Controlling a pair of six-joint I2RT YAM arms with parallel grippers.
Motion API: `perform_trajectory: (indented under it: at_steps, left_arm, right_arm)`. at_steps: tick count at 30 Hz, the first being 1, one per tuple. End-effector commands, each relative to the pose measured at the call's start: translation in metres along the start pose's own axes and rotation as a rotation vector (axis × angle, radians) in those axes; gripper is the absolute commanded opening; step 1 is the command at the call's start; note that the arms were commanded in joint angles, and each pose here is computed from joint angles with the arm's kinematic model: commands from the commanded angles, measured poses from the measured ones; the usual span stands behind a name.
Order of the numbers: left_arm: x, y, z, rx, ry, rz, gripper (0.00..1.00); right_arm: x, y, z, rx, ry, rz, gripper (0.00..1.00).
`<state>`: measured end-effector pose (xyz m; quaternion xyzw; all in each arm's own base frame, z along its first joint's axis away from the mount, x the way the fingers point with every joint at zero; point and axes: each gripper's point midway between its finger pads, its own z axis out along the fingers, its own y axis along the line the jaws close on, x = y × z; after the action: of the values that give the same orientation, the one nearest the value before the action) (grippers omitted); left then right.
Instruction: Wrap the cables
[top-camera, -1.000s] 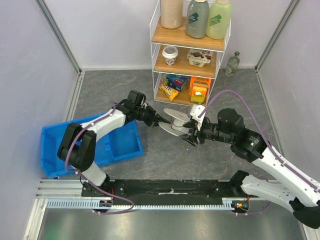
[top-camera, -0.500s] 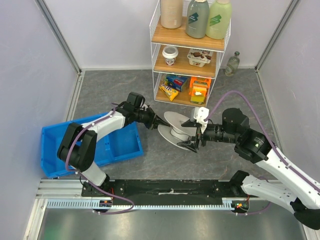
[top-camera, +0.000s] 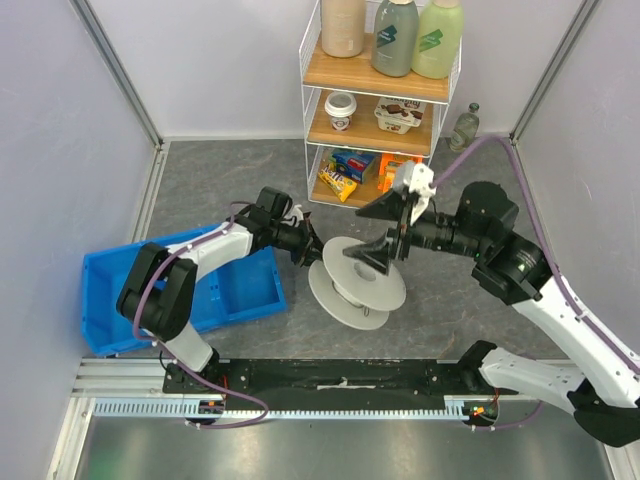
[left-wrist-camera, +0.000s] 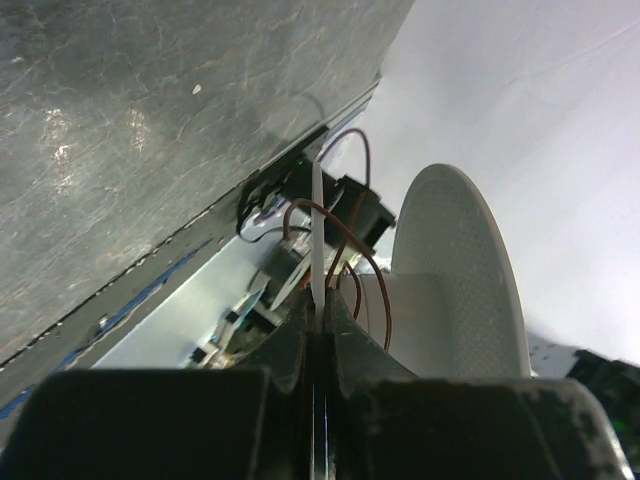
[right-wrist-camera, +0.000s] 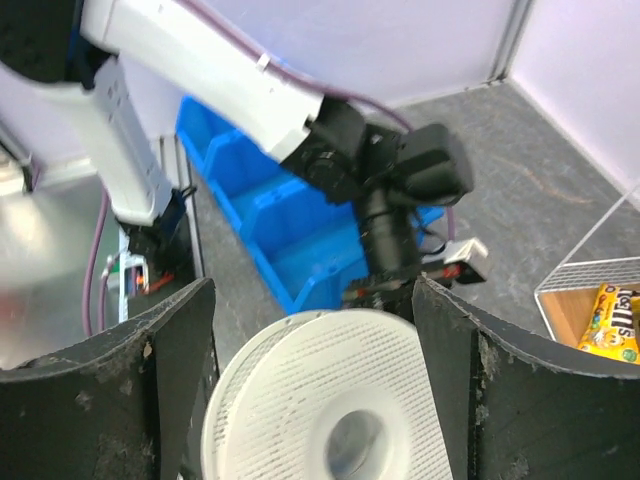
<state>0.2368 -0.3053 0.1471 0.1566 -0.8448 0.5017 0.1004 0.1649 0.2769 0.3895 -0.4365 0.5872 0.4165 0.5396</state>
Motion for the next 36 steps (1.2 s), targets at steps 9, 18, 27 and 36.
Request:
perform_trajectory:
  at_steps: [9,18,27,36]
  left_arm:
    - [0.092,-0.016,-0.012,0.153,0.436,0.578,0.02]
    - [0.125,0.015,-0.03,0.146,0.556,0.894,0.02]
    - [0.127,0.037,-0.036,0.073,0.673,1.12,0.02]
    - [0.111,0.023,-0.035,0.014,0.651,1.274,0.02]
  right_arm:
    - [0.066,-0.105,-0.017,0.065,0.086,0.494,0.79]
    - [0.154,-0.083,-0.023,-0.102,0.204,0.757,0.74]
    - [0.196,-0.054,-0.018,-0.135,0.195,0.916,0.75]
    - [0.191,-0.041,-0.01,-0.11,0.011,0.955,0.71]
